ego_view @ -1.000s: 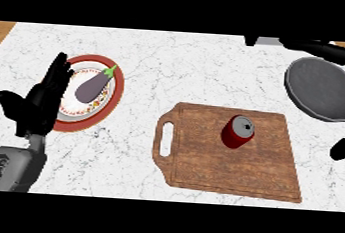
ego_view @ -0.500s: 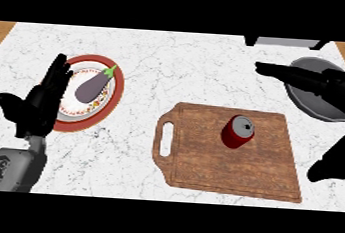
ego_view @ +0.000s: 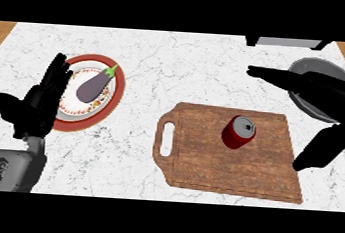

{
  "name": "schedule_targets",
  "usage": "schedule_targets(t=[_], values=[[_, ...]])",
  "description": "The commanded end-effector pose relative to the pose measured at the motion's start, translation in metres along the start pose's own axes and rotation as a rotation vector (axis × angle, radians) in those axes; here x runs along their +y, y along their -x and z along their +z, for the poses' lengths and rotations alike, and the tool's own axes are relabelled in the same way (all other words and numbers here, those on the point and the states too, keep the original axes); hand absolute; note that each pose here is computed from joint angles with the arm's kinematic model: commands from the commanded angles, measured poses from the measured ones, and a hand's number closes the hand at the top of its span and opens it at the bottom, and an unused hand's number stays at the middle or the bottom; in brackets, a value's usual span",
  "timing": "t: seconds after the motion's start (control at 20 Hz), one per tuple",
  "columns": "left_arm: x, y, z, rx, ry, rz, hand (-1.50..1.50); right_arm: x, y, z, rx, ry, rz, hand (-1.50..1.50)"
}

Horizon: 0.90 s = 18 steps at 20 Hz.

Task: Pick the can from the cutting board and place it in the pan

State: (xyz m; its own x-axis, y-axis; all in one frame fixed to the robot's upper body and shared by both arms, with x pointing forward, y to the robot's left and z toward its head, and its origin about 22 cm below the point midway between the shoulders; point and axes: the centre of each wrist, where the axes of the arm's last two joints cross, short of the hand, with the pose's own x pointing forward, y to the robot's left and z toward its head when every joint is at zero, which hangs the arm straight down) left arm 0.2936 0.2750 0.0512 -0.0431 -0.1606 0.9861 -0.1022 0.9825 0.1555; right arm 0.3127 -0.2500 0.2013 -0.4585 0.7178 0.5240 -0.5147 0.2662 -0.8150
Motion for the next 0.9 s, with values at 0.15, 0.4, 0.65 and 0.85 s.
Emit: schedule_targets(t=[0.15, 0.4, 0.65, 0.85], values=[[0.003, -0.019, -0.008, -0.012, 0.015, -0.004, 0.00, 0.022, 0.018, -0.023, -0.015, -0.100, 0.005, -1.50], [-0.001, 0.000, -0.013, -0.011, -0.007, -0.012, 0.00, 0.023, 0.005, -0.022, -0.001, -0.125, 0.052, -1.50], [-0.012, -0.002, -0.018, 0.001, -0.002, 0.002, 0.00, 0.044, 0.012, -0.041, 0.023, -0.167, 0.098, -1.50], [0.018, -0.005, -0.015, 0.004, 0.002, 0.009, 0.00, 0.050, 0.014, -0.032, 0.084, -0.178, 0.213, -1.50]])
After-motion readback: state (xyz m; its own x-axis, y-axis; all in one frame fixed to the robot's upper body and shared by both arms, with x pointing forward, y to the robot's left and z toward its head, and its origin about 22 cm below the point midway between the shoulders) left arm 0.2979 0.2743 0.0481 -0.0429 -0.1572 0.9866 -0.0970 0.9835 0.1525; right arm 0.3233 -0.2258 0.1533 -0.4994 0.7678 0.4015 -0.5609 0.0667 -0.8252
